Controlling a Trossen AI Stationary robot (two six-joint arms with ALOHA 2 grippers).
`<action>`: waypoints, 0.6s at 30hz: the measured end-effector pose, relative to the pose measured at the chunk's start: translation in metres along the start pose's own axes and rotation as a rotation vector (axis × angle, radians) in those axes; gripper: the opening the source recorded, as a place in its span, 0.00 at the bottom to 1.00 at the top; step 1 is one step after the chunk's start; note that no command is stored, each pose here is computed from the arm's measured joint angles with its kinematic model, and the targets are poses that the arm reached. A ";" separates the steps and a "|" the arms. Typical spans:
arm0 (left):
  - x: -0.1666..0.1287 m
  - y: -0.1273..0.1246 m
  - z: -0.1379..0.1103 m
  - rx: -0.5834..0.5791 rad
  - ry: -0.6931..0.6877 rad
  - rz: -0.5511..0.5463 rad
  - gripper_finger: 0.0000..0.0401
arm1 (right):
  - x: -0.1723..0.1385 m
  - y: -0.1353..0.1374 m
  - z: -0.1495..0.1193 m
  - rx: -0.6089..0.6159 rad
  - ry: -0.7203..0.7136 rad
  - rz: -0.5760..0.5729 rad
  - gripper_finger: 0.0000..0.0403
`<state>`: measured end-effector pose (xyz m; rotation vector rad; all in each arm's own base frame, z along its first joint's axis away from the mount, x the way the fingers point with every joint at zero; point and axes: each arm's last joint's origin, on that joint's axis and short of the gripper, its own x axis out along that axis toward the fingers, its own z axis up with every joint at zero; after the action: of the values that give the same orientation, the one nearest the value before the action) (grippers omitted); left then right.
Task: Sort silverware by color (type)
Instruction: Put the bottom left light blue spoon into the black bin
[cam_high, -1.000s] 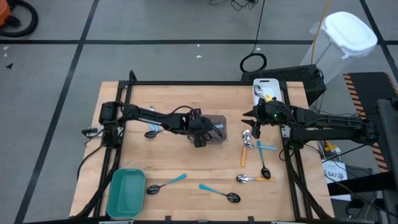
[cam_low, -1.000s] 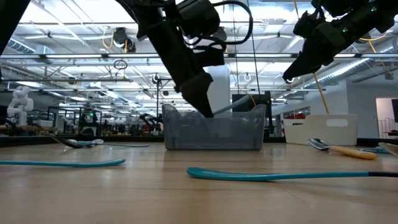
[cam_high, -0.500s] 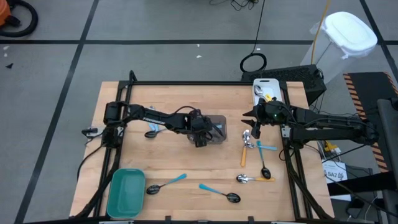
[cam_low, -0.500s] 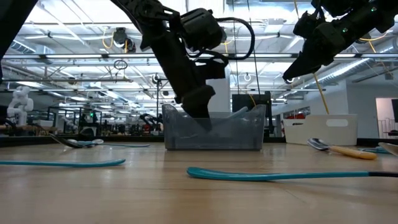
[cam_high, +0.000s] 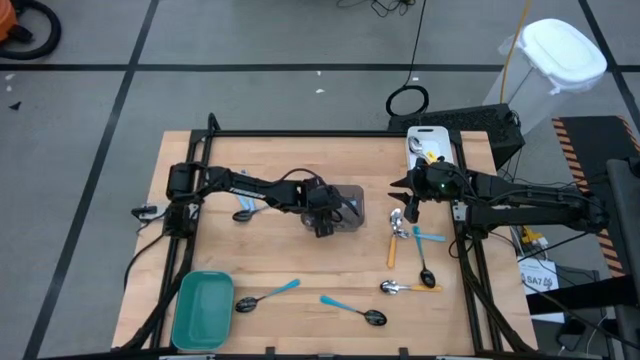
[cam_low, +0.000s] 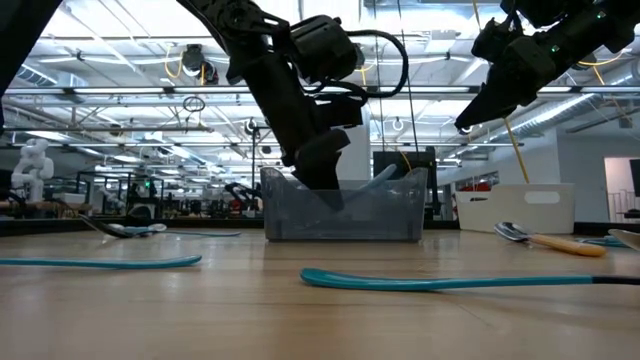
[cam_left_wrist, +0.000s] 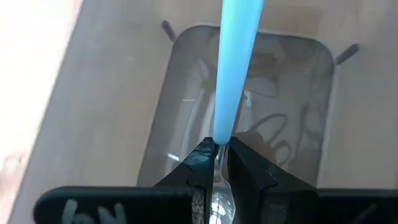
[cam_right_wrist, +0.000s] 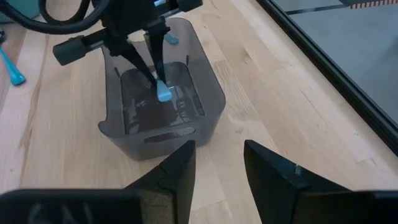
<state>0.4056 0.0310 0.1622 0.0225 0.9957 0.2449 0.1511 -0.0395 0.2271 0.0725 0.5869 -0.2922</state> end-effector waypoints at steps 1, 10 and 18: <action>0.000 0.000 0.000 0.001 0.000 -0.009 0.12 | 0.000 0.000 0.000 0.000 0.000 0.000 0.33; 0.000 -0.001 0.000 -0.002 0.001 -0.033 0.12 | 0.000 0.000 0.000 0.000 0.000 0.000 0.33; 0.000 0.000 0.000 -0.009 0.002 -0.032 0.12 | 0.000 0.000 0.000 0.000 0.000 0.000 0.33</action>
<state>0.4057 0.0309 0.1621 -0.0013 0.9958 0.2202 0.1511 -0.0395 0.2271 0.0724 0.5869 -0.2922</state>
